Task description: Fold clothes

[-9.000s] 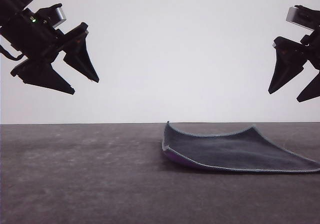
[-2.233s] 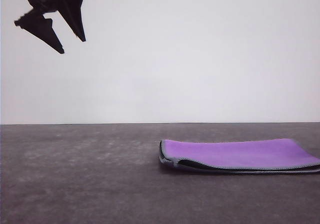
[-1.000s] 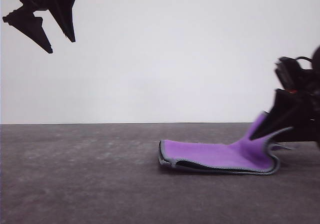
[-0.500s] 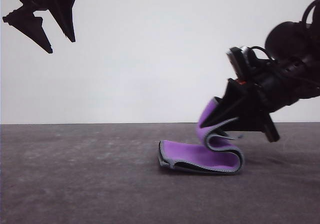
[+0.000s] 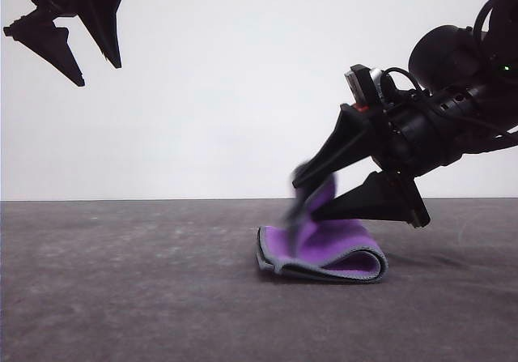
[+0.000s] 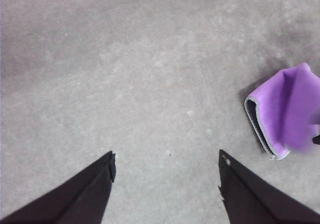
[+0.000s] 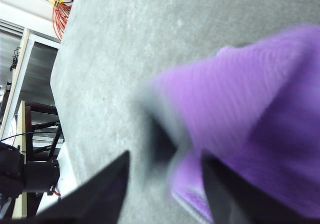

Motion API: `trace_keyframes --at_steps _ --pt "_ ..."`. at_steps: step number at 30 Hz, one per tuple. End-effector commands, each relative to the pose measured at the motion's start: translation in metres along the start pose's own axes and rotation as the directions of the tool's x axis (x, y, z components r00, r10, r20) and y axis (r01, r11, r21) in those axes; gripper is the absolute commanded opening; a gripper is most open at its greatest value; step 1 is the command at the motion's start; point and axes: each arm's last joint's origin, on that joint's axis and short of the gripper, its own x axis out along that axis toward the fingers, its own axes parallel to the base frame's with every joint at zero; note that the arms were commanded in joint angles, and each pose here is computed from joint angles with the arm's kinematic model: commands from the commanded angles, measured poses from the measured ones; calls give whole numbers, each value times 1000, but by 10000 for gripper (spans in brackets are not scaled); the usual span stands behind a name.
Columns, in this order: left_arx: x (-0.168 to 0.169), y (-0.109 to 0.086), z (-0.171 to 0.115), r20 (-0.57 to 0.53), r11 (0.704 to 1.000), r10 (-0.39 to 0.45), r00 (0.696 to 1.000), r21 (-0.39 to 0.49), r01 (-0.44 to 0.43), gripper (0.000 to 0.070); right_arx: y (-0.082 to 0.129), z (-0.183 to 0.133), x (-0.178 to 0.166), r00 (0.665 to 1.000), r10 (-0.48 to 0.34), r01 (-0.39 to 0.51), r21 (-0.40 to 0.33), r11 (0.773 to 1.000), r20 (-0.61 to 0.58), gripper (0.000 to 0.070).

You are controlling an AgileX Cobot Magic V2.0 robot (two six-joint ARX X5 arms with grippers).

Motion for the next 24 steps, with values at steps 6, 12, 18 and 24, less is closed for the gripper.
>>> trace_keyframes --at_steps 6,12,18,24 --pt "-4 -1 2 14 1000 7 1000 5 -7 394 -2 5 1 1000 6 -6 -5 1000 6 341" --pt "-4 -1 0 -9 1000 4 1000 1 -4 394 -2 9 -14 999 7 -5 -43 999 43 349" --pt "-8 -2 -1 -4 1000 20 1000 -2 -20 394 12 15 -45 987 -77 92 -102 991 139 348" --pt "-22 -6 -7 -2 996 92 996 -3 -92 394 39 7 -89 893 -361 409 -153 899 267 348"
